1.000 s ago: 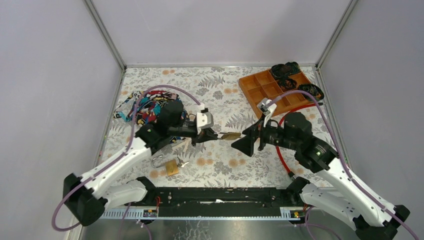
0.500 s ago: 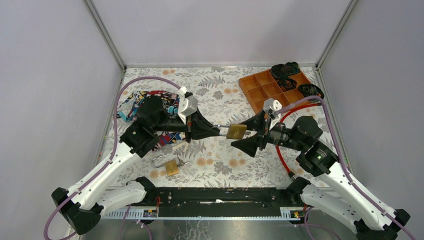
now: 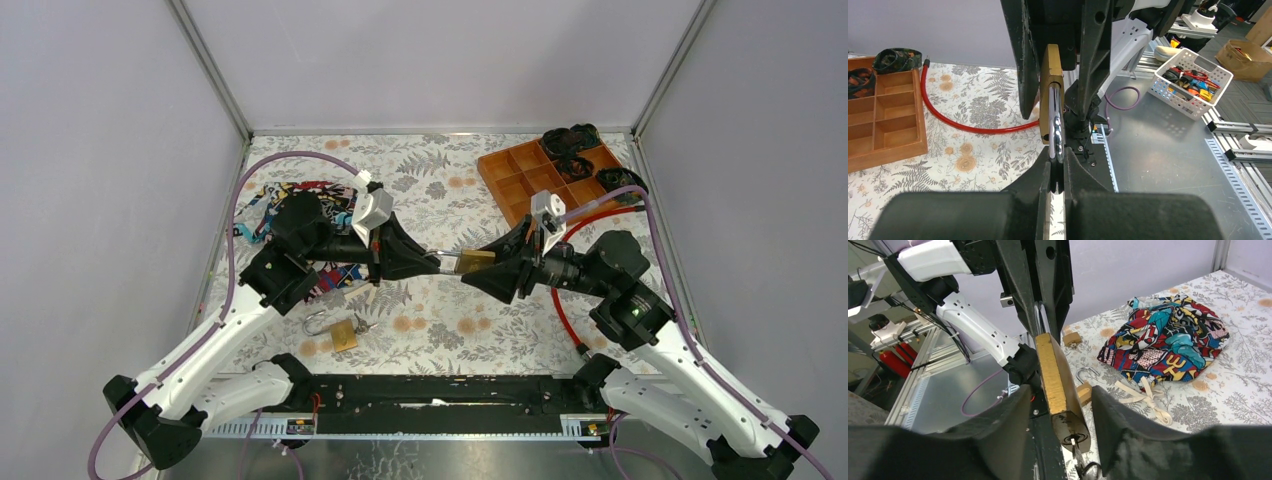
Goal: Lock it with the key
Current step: Lock the lock.
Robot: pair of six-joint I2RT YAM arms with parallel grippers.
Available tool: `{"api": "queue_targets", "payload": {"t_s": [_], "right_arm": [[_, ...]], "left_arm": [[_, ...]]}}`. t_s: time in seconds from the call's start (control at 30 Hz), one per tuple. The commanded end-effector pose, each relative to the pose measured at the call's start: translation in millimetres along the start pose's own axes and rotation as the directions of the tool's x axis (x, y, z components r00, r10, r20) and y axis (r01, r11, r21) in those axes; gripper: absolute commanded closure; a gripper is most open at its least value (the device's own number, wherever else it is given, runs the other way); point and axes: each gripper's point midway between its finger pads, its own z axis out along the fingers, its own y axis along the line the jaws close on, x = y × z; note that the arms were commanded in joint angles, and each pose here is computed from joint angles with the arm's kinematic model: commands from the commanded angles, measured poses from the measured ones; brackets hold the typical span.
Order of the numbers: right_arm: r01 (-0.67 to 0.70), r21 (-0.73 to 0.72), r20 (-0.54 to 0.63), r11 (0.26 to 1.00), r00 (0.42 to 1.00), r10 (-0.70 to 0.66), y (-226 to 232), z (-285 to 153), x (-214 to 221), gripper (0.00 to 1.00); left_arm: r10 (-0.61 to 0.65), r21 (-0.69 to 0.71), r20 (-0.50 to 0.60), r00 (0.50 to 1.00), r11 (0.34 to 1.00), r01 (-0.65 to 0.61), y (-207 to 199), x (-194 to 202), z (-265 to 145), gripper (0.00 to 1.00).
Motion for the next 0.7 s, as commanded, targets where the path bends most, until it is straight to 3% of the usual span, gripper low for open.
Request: {"api": "queue_targets", "payload": {"t_s": [0.0, 0.07, 0.13, 0.17, 0.3, 0.37, 0.43, 0.53, 0.67], "right_arm": [[0.027, -0.053, 0.067, 0.998, 0.997, -0.023, 15.3, 0.6, -29.0, 0.53], [0.022, -0.057, 0.063, 0.998, 0.998, -0.019, 15.3, 2.1, -29.5, 0.71], [0.020, -0.051, 0.060, 0.999, 0.998, -0.017, 13.4, 3.1, -29.6, 0.96], [0.021, -0.048, 0.066, 0.999, 0.998, -0.018, 13.4, 2.9, -31.0, 1.00], [0.046, -0.055, 0.086, 0.997, 0.995, -0.041, 19.9, -0.8, -41.0, 1.00], [0.070, -0.058, 0.090, 0.996, 0.994, -0.064, 23.7, -3.7, -46.9, 1.00], [0.103, -0.067, 0.091, 0.992, 0.991, -0.097, 29.6, -6.8, -55.9, 1.00], [0.150, -0.072, 0.057, 0.986, 0.988, -0.146, 32.4, -7.8, -64.2, 1.00], [0.154, -0.097, 0.003, 0.983, 0.988, -0.155, 34.8, -5.4, -67.0, 1.00]], "left_arm": [[0.144, 0.036, 0.119, 0.982, 0.988, -0.149, -13.9, -43.0, -1.5, 1.00], [0.141, 0.040, 0.123, 0.982, 0.988, -0.147, -14.4, -44.0, -1.2, 1.00], [0.130, 0.043, 0.123, 0.984, 0.990, -0.136, -14.6, -43.2, -0.9, 1.00], [0.124, 0.045, 0.122, 0.985, 0.990, -0.130, -14.6, -42.8, -0.8, 1.00], [0.076, 0.033, 0.118, 0.990, 0.996, -0.080, -12.2, -40.6, -0.1, 0.96], [0.064, 0.021, 0.116, 0.991, 0.998, -0.066, -12.2, -42.3, -1.2, 0.57], [0.066, 0.007, 0.108, 0.992, 0.998, -0.067, -12.9, -44.4, -3.6, 0.41], [0.068, -0.023, 0.089, 0.994, 0.998, -0.066, -11.4, -47.4, -7.7, 0.38], [0.062, -0.057, 0.086, 0.994, 0.997, -0.058, -9.1, -51.3, -13.3, 0.47]]}}
